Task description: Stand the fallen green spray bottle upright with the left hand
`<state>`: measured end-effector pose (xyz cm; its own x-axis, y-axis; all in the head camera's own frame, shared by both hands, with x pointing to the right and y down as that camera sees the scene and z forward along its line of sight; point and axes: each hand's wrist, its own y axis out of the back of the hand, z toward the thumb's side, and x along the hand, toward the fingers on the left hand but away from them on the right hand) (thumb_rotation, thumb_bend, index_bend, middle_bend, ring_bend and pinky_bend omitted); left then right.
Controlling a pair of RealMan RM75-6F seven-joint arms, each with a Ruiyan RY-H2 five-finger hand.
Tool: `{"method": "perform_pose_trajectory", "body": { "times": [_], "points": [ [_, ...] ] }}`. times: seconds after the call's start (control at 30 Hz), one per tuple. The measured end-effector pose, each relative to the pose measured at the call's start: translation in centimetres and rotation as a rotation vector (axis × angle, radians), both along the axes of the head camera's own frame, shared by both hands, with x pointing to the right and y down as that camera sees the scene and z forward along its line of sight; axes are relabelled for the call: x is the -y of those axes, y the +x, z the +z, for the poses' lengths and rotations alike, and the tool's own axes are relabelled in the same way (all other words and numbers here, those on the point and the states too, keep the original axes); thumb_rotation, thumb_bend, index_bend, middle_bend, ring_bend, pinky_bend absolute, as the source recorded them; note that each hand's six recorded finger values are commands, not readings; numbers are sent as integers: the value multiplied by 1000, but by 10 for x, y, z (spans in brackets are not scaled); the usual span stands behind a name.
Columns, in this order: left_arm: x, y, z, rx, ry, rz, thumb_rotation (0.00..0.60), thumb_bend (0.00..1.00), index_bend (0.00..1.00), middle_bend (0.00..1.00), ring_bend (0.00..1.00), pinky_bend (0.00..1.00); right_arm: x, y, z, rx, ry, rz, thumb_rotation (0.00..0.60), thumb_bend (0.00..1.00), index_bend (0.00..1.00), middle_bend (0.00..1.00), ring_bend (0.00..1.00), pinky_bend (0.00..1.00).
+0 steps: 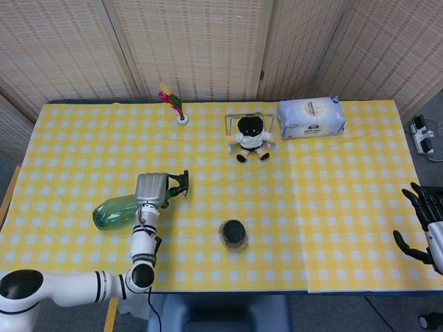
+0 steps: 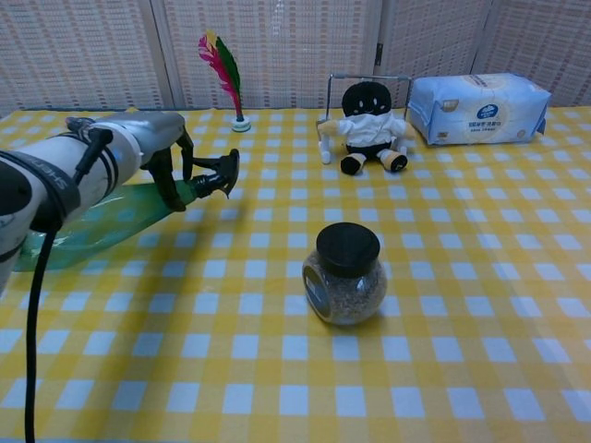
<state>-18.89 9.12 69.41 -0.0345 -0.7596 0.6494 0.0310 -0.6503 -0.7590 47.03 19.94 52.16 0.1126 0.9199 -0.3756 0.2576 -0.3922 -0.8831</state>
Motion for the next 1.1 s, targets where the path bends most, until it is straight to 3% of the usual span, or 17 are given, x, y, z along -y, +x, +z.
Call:
{"method": "perform_pose_trajectory", "body": {
  "times": [0.13, 0.43, 0.63, 0.87, 1.1],
  "points": [
    [7, -6, -30, -48, 38, -31, 600, 329, 836, 1000, 1000, 1000, -2, -3, 0, 3, -4, -14, 600, 426, 0, 0, 0, 0],
    [41, -56, -99, -59, 215, -164, 600, 353, 917, 1000, 1000, 1000, -6, -9, 0, -2, 5, -29, 600, 425, 0, 0, 0, 0],
    [52, -78, -131, -170, 250, -263, 600, 350, 931, 1000, 1000, 1000, -7, -13, 4, -13, -3, -42, 600, 425, 0, 0, 0, 0],
    [48, -93, -133, -381, 166, -380, 600, 350, 940, 1000, 1000, 1000, -8, -17, 4, -16, 7, -45, 600, 426, 0, 0, 0, 0],
    [44, -105, -115, -470, 18, -442, 600, 351, 941, 1000, 1000, 1000, -8, -16, 4, -22, 10, -42, 600, 426, 0, 0, 0, 0]
  ]
}}
